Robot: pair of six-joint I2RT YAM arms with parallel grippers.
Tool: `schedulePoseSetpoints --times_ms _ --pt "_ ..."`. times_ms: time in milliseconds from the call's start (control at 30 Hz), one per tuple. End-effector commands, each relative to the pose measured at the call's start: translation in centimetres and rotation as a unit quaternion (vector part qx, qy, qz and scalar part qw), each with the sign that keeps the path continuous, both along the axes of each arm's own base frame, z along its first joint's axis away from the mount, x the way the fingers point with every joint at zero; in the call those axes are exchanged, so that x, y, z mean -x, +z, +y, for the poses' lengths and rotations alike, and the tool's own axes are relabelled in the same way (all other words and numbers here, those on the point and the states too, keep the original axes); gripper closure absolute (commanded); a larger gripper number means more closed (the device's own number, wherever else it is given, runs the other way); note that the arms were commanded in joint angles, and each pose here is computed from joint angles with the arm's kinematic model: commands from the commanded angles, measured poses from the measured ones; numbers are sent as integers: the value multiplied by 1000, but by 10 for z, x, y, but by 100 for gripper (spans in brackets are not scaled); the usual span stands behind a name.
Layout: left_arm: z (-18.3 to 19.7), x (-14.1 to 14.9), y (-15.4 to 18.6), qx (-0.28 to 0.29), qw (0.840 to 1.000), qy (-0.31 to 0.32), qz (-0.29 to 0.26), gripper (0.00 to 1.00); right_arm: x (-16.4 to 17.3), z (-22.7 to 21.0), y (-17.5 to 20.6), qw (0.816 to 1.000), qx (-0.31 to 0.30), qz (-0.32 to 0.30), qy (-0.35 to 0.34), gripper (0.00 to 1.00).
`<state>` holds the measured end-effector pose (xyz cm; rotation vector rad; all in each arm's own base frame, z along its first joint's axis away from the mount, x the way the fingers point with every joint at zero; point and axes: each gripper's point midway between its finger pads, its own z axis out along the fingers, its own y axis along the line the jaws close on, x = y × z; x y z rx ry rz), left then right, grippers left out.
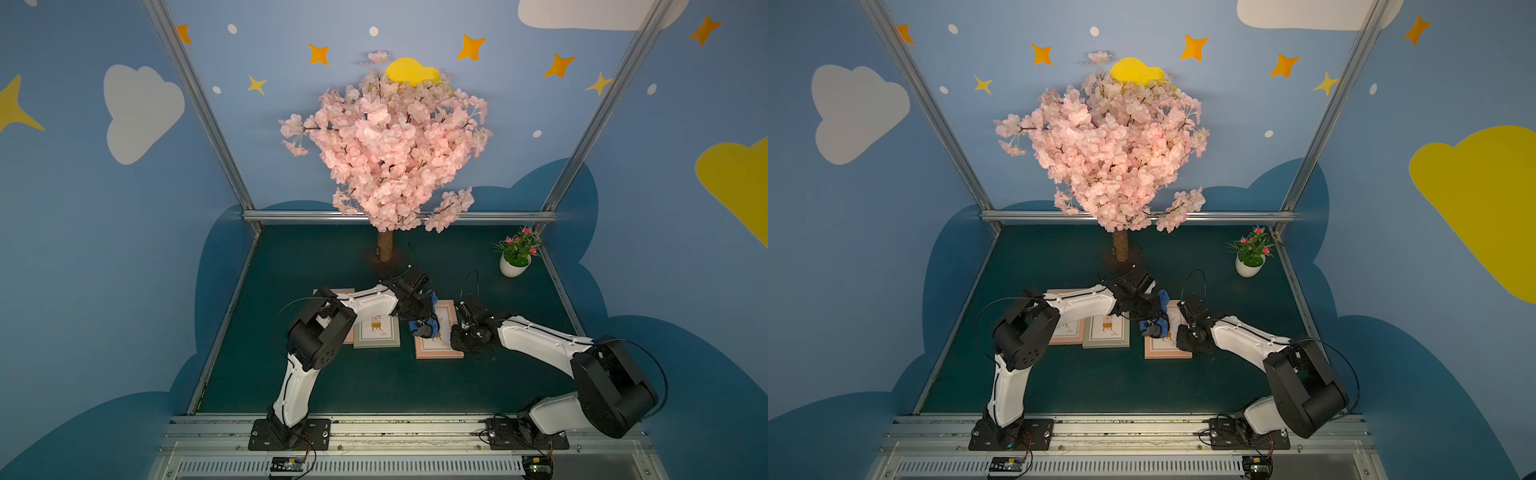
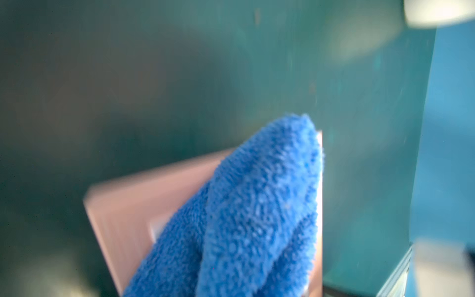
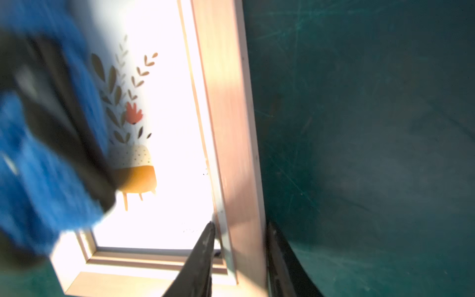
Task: Wipe the picture frame with a cloth
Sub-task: Wipe the dirt from the picture frame.
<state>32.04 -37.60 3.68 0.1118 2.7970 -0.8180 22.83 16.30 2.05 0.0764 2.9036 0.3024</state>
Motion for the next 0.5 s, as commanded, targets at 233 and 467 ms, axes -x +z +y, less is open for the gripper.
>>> schedulePoseSetpoints --times_ms 233,467 --pt "8 60 -15 -41 998 -26 37 97 11 -11 -12 999 31 36 -3 65" --pt "18 -27 -12 -37 999 21 8 97 13 -12 -8 999 28 36 -4 65"
